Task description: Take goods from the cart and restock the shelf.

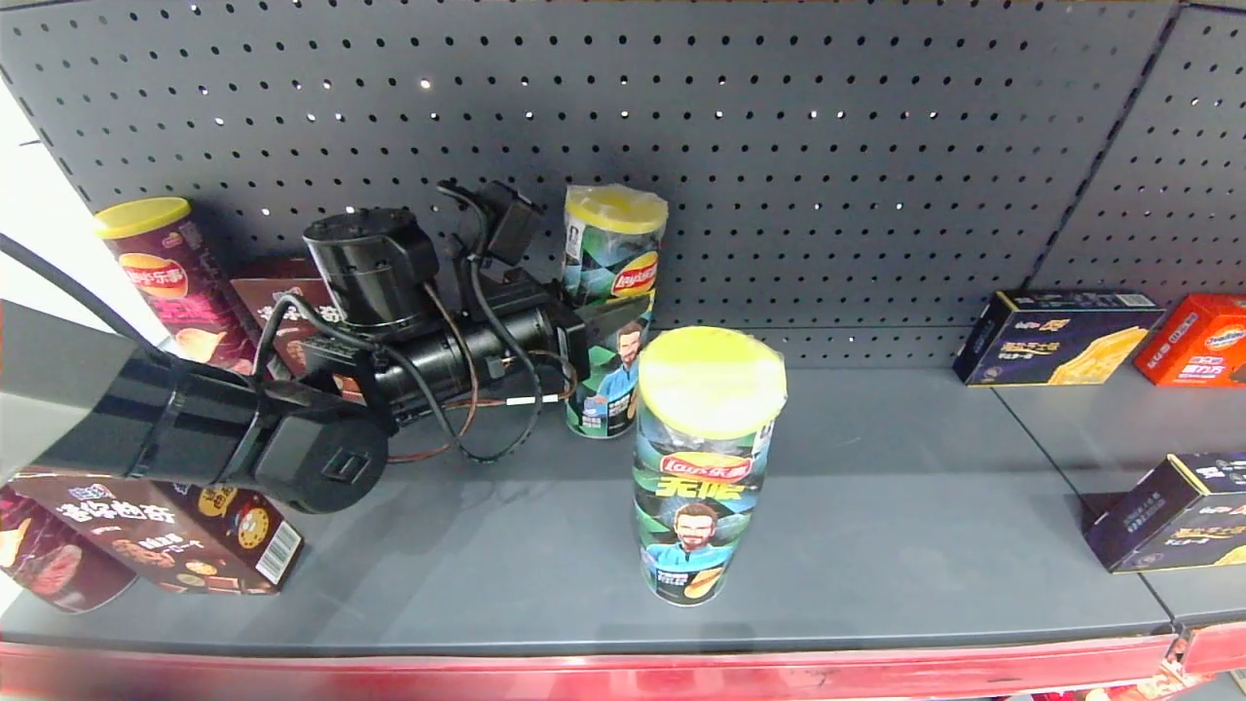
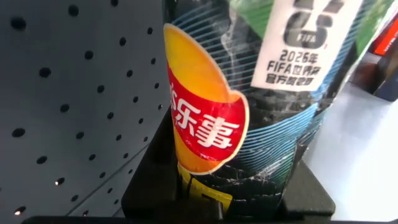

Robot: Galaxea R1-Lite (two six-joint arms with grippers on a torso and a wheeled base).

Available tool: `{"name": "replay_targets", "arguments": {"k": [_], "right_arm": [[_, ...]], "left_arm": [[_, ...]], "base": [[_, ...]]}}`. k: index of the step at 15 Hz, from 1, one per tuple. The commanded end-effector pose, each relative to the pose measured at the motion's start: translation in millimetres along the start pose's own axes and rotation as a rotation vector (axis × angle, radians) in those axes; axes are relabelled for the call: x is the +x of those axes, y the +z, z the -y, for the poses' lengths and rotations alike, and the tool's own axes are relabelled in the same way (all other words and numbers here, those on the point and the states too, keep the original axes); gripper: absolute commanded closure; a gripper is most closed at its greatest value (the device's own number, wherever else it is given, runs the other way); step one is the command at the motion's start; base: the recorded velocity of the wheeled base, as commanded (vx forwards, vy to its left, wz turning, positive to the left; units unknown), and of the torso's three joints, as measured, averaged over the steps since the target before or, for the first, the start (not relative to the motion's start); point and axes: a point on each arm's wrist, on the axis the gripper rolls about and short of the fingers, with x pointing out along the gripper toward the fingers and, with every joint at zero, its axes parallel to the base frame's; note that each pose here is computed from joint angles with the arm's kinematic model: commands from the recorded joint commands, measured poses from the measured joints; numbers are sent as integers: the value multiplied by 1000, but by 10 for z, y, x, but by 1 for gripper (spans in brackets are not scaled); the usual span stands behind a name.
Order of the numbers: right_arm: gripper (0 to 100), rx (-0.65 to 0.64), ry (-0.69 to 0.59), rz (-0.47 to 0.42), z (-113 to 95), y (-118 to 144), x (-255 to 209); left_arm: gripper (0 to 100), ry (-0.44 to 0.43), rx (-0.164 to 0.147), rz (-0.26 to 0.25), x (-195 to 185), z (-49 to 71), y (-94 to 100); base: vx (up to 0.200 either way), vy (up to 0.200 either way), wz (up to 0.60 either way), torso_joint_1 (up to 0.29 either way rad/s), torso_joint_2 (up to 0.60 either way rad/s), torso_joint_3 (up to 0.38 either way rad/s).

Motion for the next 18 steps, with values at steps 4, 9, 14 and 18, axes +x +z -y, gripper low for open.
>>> {"name": "replay_targets", "arguments": {"k": [4, 9, 14, 18], "right_arm": [[0, 0, 0, -3, 0, 0, 2], [0, 0, 0, -3, 0, 0, 2], [0, 0, 0, -3, 0, 0, 2], [0, 2, 0, -3, 0, 0, 2]], "left_arm": [[100, -3, 7, 14, 81, -25, -101], [100, 15, 4, 22, 160, -13, -194], [100, 12, 1, 28, 212, 12, -202], [100, 11, 5, 35, 229, 26, -277]], "base": [[0, 0, 0, 0, 0, 0], [0, 0, 0, 0, 0, 0], [0, 0, 0, 0, 0, 0], [0, 0, 0, 0, 0, 0]]}}
